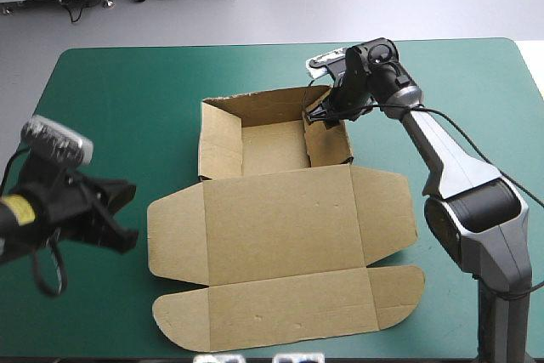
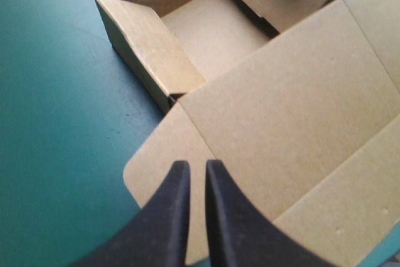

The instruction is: Fold the box

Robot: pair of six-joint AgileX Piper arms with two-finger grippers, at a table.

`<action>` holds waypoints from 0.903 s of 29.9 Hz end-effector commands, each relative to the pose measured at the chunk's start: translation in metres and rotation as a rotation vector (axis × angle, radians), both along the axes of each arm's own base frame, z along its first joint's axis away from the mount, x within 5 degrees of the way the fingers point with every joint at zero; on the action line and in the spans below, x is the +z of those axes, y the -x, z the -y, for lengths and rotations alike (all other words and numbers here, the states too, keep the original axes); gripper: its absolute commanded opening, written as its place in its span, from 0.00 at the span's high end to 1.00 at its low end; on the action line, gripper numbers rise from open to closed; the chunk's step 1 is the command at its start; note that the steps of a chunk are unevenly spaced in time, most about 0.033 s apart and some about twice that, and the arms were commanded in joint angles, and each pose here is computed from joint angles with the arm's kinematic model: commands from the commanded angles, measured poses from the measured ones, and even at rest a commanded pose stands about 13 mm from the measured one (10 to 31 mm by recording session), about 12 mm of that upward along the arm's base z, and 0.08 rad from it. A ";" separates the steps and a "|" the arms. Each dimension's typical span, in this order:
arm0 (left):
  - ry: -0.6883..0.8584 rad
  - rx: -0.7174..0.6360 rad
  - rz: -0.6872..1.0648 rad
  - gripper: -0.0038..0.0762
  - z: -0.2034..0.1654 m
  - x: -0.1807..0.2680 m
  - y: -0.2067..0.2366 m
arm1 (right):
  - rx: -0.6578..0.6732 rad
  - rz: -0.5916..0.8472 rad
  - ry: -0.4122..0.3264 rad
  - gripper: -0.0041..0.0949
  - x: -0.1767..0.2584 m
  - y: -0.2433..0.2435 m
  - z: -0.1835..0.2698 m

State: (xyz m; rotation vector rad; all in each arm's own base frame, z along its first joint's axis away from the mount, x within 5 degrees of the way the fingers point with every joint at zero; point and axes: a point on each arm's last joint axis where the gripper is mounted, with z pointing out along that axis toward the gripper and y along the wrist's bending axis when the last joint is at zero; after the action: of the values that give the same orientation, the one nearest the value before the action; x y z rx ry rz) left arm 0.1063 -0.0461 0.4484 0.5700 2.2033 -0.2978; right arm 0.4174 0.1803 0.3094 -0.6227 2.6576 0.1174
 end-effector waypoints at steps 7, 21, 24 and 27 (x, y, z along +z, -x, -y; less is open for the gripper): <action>0.033 -0.014 0.149 0.90 -0.023 -0.051 0.104 | -0.003 0.078 -0.039 0.75 0.020 0.000 0.000; 0.031 -0.020 0.107 0.90 -0.027 -0.095 0.124 | -0.405 0.126 0.215 0.97 0.030 -0.028 0.148; 0.014 -0.007 0.111 0.90 -0.028 -0.095 0.123 | -0.534 0.116 0.183 0.97 0.034 -0.026 0.207; -0.006 0.008 0.116 0.90 -0.031 -0.096 0.122 | -0.658 0.102 0.159 0.97 0.034 -0.019 0.263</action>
State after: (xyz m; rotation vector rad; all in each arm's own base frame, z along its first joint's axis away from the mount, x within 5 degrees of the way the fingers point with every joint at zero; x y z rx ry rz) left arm -0.0156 -0.0162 0.3513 0.5559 2.0519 -0.2472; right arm 0.4576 -0.0312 0.3001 0.0820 2.7455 -0.2294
